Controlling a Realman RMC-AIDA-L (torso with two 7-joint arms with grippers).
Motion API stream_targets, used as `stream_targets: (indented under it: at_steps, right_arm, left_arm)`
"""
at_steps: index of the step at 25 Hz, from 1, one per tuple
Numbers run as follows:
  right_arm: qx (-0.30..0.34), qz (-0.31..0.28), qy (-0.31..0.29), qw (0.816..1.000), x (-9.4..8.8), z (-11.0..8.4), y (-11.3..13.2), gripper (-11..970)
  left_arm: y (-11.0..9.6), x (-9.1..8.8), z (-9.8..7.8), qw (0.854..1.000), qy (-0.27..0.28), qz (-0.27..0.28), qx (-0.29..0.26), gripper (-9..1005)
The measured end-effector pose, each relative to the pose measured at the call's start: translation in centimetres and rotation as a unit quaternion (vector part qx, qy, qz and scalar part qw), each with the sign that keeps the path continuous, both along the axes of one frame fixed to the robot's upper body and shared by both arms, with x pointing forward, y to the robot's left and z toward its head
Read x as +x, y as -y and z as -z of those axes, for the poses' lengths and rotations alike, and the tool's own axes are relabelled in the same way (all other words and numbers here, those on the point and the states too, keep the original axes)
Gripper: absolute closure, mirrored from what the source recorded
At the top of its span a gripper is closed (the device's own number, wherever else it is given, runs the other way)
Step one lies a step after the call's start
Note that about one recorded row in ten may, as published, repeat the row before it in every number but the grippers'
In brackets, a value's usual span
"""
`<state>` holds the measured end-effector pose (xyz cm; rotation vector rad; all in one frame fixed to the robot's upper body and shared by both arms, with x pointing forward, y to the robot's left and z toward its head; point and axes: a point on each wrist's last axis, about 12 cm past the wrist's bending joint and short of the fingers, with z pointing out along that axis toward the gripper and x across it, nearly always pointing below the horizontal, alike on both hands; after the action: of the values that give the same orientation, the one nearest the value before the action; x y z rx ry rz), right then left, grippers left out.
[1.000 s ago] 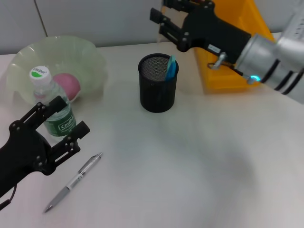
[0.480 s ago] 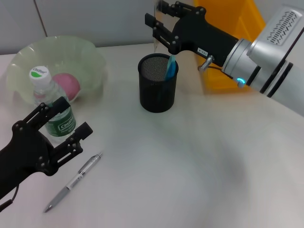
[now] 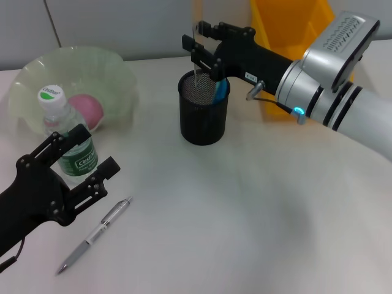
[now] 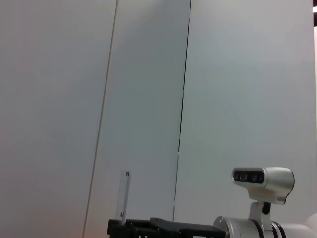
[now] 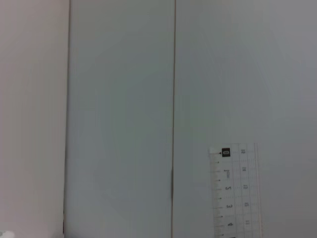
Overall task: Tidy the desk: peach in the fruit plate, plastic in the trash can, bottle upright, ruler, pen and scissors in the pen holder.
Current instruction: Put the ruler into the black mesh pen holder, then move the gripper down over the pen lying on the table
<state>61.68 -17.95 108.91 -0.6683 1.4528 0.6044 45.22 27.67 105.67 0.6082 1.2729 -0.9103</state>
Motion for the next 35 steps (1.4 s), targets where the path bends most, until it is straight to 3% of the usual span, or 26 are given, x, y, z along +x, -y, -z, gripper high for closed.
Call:
stream_targets:
  at_steps: [17,23,25,35]
  right_arm:
    - [0.011,0.000,-0.018,1.000,-0.6,0.6,0.3,526]
    - [0.046,0.001,0.007,0.999,-1.4,0.1,1.5,320]
    - [0.080,0.006,0.029,0.996,-2.1,-0.6,3.3,132]
    - [0.112,0.018,0.037,0.993,-3.5,-1.5,7.4,128]
  left_arm:
    - [-0.2,0.0,0.1,1.000,-0.008,-0.004,-0.001,241]
    - [-0.6,-0.2,0.2,1.000,-0.010,-0.013,-0.003,242]
    - [-0.8,-0.5,0.1,1.000,-0.005,-0.018,-0.010,242]
    - [-1.0,0.3,-0.6,0.999,0.011,-0.041,0.000,244]
